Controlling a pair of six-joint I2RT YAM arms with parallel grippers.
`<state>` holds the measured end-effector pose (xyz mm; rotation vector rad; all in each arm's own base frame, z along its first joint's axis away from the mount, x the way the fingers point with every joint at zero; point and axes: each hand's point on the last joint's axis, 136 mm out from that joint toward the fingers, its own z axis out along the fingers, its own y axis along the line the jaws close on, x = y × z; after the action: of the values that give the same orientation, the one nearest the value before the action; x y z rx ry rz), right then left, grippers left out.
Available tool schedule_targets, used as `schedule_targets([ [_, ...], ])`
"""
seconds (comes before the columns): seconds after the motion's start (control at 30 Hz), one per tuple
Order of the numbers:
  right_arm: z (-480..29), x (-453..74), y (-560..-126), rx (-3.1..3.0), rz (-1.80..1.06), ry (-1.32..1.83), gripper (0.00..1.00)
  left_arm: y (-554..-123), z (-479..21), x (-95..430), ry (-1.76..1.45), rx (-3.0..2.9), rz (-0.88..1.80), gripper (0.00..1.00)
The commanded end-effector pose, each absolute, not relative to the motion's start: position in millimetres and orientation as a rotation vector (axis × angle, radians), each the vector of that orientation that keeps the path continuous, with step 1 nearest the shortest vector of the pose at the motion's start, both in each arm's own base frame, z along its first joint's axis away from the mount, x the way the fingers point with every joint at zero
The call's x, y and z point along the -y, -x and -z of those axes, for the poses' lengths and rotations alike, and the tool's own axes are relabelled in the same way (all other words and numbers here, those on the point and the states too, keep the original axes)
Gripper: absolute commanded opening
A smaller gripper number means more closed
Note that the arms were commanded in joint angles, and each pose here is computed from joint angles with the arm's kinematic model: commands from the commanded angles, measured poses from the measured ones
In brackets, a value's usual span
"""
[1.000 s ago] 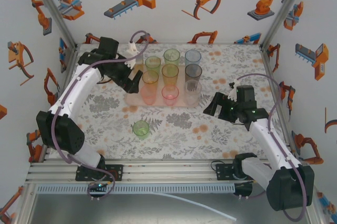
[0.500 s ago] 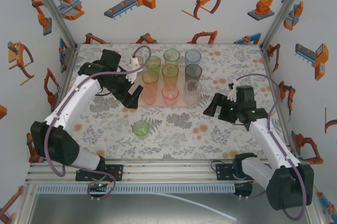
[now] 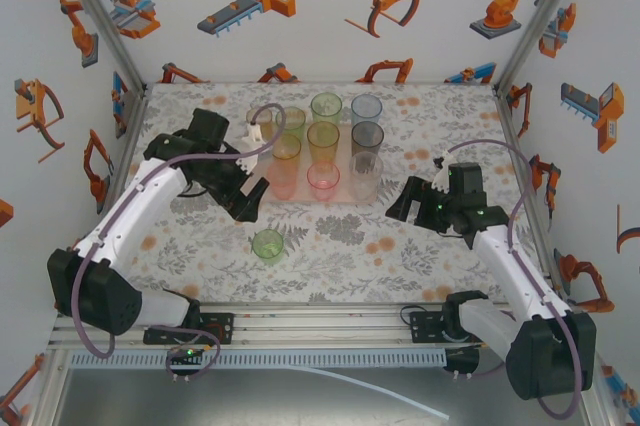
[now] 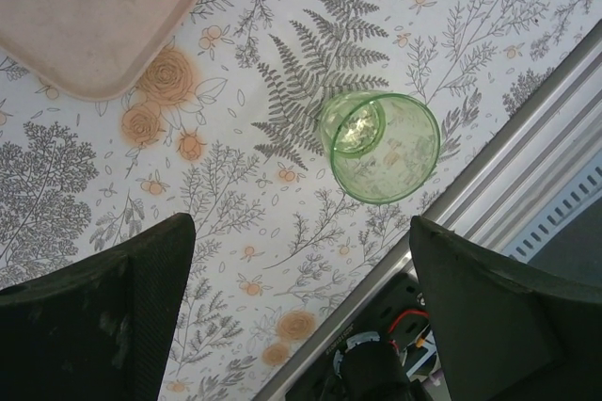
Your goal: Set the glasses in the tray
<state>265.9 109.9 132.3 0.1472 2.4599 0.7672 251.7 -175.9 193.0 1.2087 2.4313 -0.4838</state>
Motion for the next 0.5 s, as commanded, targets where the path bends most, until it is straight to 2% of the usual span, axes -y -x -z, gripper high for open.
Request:
schedule_targets([
  [0.0,-133,-111,-267,-2.439,-0.776,-0.135,0.85,-233,-188,176,-1.275,-2.441,0.505,0.86],
  [0.23,-130,-108,-263,-2.428,-0.764,-0.154,0.85,-210,-181,185,-1.375,-2.425,0.556,0.86],
  [0.47,-138,-123,-259,-2.401,-0.89,-0.101,0.85,-210,-155,182,-1.443,-2.447,0.431,0.84],
])
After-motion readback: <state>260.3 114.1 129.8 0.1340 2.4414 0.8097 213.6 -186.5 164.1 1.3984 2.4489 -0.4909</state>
